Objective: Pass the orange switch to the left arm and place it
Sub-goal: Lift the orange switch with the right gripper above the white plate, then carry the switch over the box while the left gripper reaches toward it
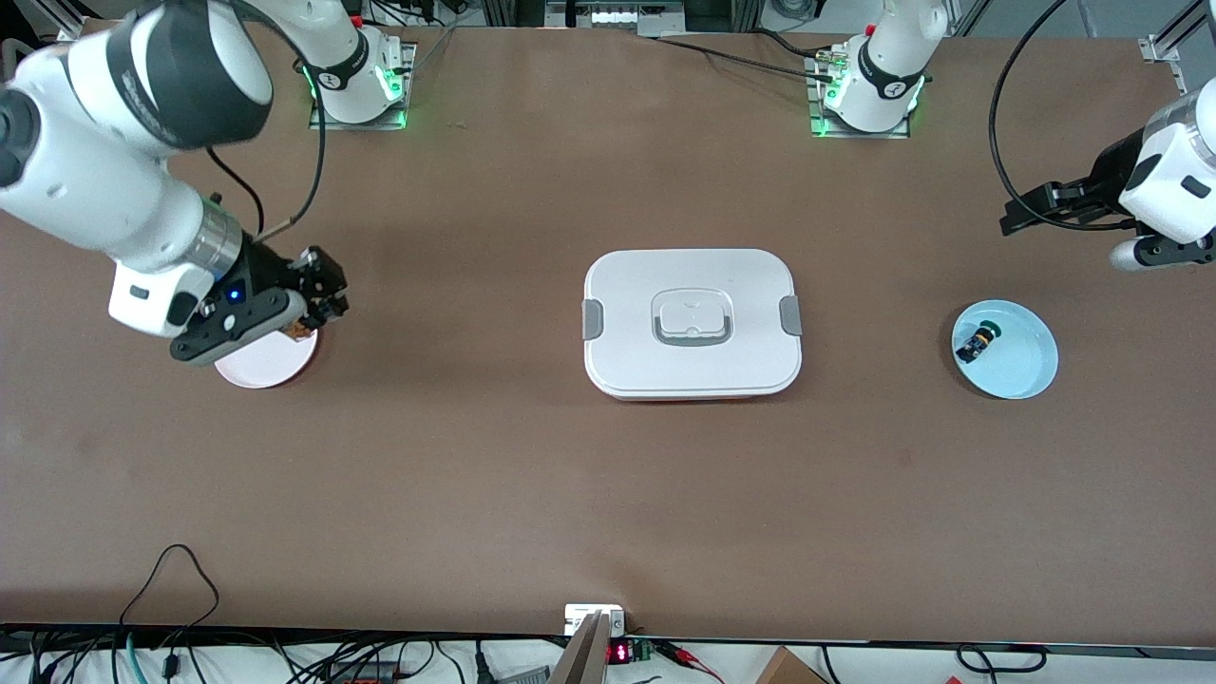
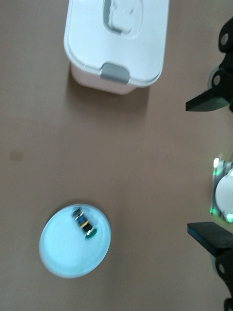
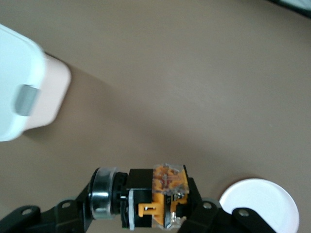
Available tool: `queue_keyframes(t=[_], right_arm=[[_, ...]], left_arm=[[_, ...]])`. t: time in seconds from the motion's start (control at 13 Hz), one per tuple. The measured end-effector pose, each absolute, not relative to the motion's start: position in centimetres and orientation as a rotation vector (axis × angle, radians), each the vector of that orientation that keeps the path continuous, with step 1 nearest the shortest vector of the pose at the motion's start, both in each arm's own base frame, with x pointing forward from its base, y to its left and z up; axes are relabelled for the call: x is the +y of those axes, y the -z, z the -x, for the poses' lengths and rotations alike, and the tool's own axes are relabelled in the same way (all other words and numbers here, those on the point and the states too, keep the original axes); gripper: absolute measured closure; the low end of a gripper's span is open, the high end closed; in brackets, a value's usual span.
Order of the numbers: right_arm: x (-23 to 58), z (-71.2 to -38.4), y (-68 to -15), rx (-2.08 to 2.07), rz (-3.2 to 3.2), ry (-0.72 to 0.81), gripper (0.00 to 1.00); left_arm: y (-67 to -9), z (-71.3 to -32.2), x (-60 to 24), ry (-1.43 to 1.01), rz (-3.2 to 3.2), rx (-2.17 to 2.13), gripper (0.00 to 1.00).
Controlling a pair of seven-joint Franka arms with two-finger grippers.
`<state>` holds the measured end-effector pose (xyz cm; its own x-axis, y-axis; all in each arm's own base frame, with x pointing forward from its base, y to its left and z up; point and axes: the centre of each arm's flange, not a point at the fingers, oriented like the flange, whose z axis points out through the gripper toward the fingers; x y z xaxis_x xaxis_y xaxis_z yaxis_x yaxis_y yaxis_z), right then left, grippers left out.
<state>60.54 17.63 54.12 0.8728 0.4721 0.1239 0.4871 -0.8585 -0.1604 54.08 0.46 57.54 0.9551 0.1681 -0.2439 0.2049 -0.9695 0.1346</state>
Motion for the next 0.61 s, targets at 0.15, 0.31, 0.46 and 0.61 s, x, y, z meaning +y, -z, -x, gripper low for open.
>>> queue_keyframes(t=[0.15,0.31,0.46,0.61], right_arm=[[21.9,-59.3,-57.4,-0.884,2.753,0.203,0.28],[26.2,-58.0,-59.3,-0.997,2.633,0.276,0.28],[29.7,-57.2,-60.2,-1.103,2.487,0.381,0.28],[32.6,-56.6,-60.6,-1.105,2.34,0.458,0.28]], left_arm=[[-55.0,-54.2,5.6,0.498,-2.684,0.286,0.0],[-51.3,-54.8,10.0,0.589,-2.366,0.317,0.0],[-46.9,-56.2,10.9,0.675,-2.057,0.304,0.0],[-44.1,-58.1,9.1,0.702,-1.858,0.266,0.0]])
